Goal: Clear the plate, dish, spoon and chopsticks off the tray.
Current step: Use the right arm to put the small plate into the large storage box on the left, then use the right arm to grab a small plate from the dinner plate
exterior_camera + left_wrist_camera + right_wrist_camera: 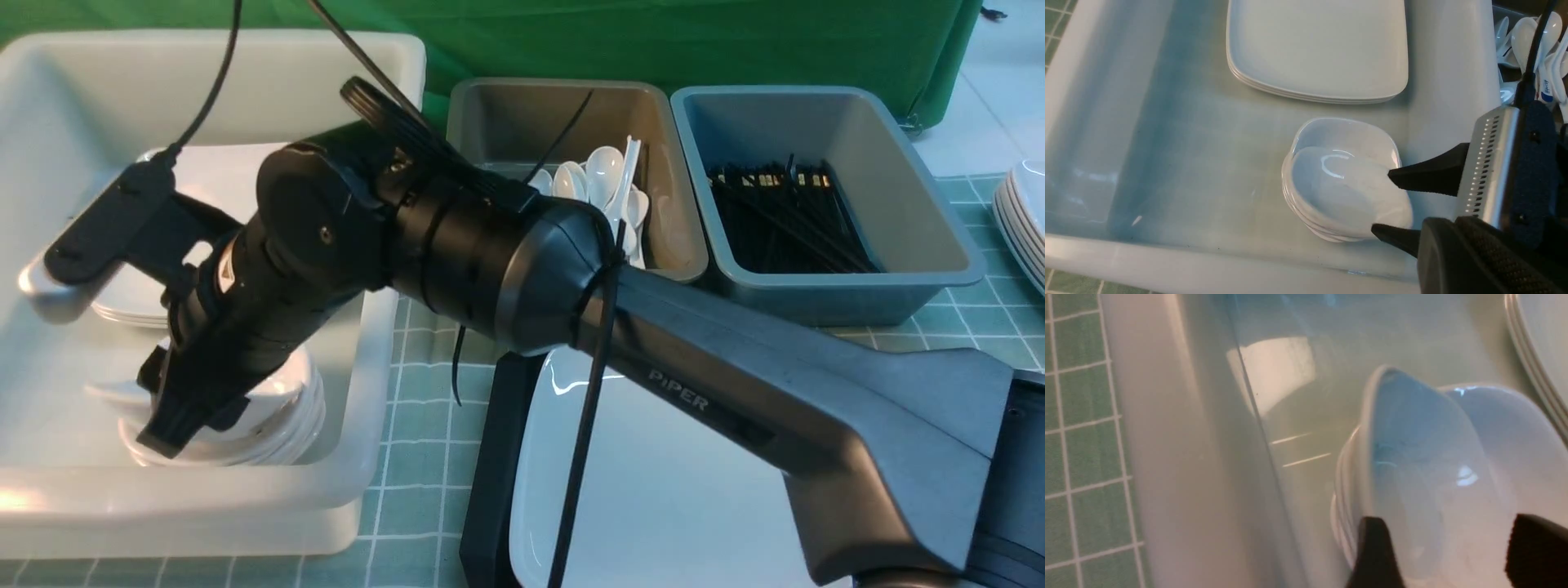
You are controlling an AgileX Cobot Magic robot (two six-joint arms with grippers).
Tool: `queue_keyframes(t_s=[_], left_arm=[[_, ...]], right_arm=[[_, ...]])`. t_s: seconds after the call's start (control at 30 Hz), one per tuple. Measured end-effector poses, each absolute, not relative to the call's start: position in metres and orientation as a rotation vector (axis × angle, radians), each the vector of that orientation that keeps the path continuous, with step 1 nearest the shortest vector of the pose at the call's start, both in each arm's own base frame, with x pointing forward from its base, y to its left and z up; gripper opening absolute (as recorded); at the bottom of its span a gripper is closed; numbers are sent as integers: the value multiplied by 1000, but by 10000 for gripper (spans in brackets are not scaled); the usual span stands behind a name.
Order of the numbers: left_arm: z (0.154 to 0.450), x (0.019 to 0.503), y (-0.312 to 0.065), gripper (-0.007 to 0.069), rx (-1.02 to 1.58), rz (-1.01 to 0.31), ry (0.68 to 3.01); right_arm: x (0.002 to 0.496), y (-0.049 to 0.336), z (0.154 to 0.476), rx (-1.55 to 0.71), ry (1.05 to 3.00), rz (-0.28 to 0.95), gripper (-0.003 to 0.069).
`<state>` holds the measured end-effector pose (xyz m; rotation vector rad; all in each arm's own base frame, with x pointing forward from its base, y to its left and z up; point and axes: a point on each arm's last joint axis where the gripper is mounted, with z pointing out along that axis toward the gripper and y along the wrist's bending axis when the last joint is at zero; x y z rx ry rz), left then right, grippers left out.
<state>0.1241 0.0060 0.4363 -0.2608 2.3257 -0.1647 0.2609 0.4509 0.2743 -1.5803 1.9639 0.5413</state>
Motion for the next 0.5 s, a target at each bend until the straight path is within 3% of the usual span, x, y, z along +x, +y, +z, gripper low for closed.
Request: queue_keyframes(t_s=[0.13, 0.2, 0.23, 0.27, 0.33, 0.4, 0.43, 0.5], left_arm=[[436, 124, 6, 10, -261, -165, 2326], [436, 124, 6, 10, -261, -165, 2326], [436, 124, 6, 10, -261, -165, 2326], [436, 124, 6, 10, -258, -166, 2326], [436, 124, 4, 10, -242, -172, 2330], [436, 124, 2, 10, -222, -183, 2333], [434, 125, -2, 10, -175, -209, 2343], [428, 126, -11, 10, -99, -262, 2369]], right_arm=[[254, 434, 310, -1558, 1995, 499, 568], [250, 418, 338, -1545, 1986, 419, 561], [249, 403, 355, -1525, 2002, 324, 532], [249, 379, 376, -1461, 2055, 135, 433], [255, 351, 399, -1316, 2075, -24, 227], [262, 333, 410, -1226, 2084, -98, 157], [271, 306, 416, -1131, 2131, -147, 82], [282, 265, 418, -1016, 2224, -175, 36]])
